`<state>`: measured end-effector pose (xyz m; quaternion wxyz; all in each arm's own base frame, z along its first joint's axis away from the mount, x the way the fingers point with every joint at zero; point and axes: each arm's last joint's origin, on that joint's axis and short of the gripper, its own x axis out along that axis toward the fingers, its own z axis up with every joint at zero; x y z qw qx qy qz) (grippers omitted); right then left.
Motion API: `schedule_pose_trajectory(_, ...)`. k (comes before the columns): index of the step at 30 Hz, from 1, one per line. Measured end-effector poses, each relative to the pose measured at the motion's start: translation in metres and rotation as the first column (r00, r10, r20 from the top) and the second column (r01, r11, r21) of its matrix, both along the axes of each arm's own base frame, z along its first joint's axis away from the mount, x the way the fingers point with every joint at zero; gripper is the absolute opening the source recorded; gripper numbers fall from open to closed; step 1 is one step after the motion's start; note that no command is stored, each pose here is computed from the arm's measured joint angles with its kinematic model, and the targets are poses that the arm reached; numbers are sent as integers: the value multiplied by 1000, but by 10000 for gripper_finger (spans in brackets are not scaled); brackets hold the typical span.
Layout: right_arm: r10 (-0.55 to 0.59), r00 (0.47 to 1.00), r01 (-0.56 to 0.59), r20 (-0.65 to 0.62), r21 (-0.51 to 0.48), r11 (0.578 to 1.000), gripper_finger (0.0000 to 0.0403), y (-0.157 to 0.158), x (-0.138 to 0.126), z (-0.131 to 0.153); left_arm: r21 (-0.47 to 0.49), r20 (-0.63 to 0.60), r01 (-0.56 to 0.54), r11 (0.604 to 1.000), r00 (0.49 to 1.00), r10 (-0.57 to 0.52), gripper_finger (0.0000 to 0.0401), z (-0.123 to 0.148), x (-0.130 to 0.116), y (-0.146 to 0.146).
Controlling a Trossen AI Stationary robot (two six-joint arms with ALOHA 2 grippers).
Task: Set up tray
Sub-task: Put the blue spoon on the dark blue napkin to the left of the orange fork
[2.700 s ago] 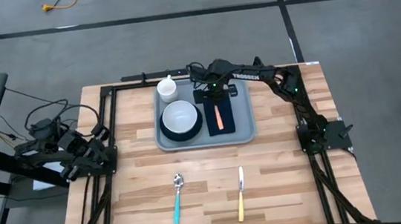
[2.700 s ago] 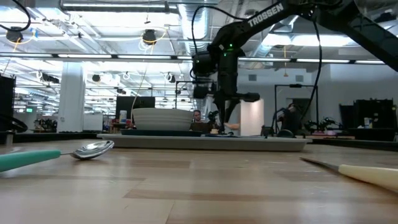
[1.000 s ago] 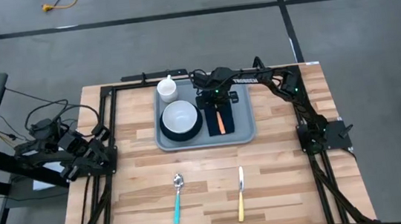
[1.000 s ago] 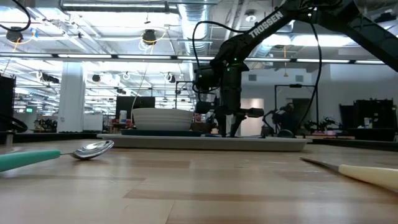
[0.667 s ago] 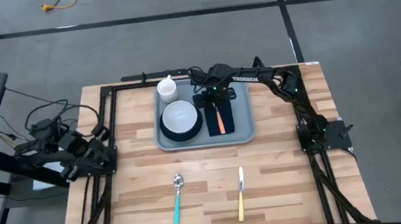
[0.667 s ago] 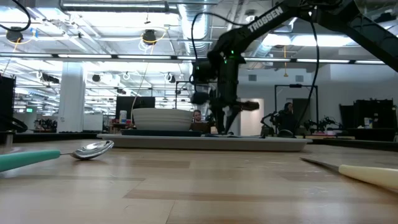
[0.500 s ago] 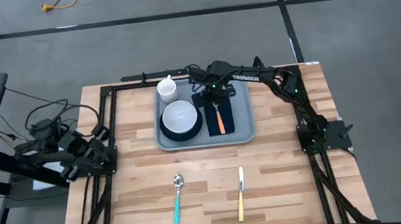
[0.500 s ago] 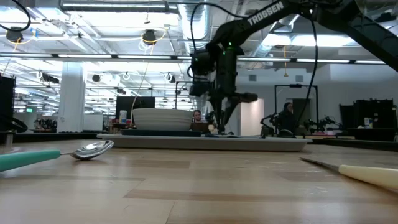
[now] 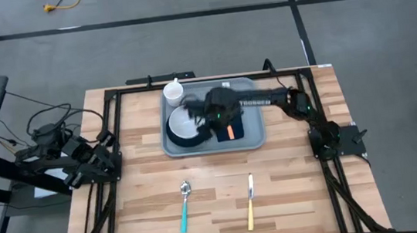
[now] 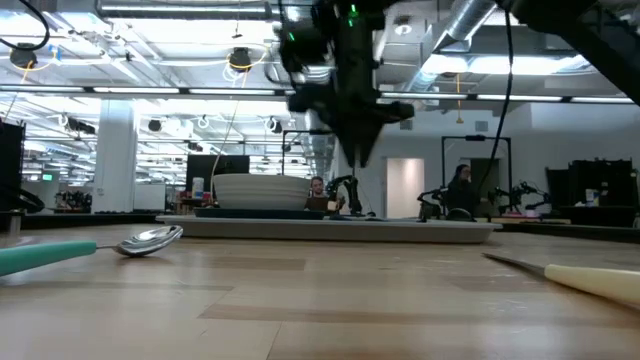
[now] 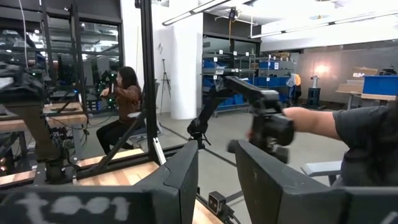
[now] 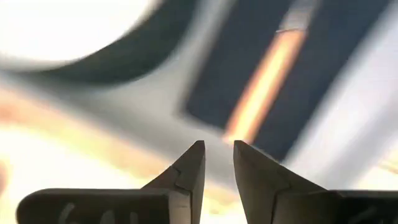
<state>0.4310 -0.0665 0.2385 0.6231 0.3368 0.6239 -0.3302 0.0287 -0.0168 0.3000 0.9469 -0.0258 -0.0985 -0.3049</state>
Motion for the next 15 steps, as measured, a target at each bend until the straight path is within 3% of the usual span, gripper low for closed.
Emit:
schedule_pose_trajectory(3, 134, 983, -138, 129, 24, 990, 77, 39, 16, 1, -11, -8, 3, 1000, 1000, -3, 98, 0, 0, 0)
schedule_pose_trajectory(6, 239, 925, -243, 294, -24, 970, 77, 75, 33, 4, -16, -12, 4, 1000, 1000, -5, 98, 0, 0, 0)
schedule_pose_trajectory(11, 297, 785, -278, 544, -120, 953, 77, 113, 57, 17, -19, -13, -1, 1000, 1000, 1, 98, 0, 0, 0)
schedule_pose_trajectory(15, 313, 761, -278, 568, -150, 949, 77, 124, 58, 19, -25, -13, -23, 999, 1000, 23, 98, 0, 0, 1)
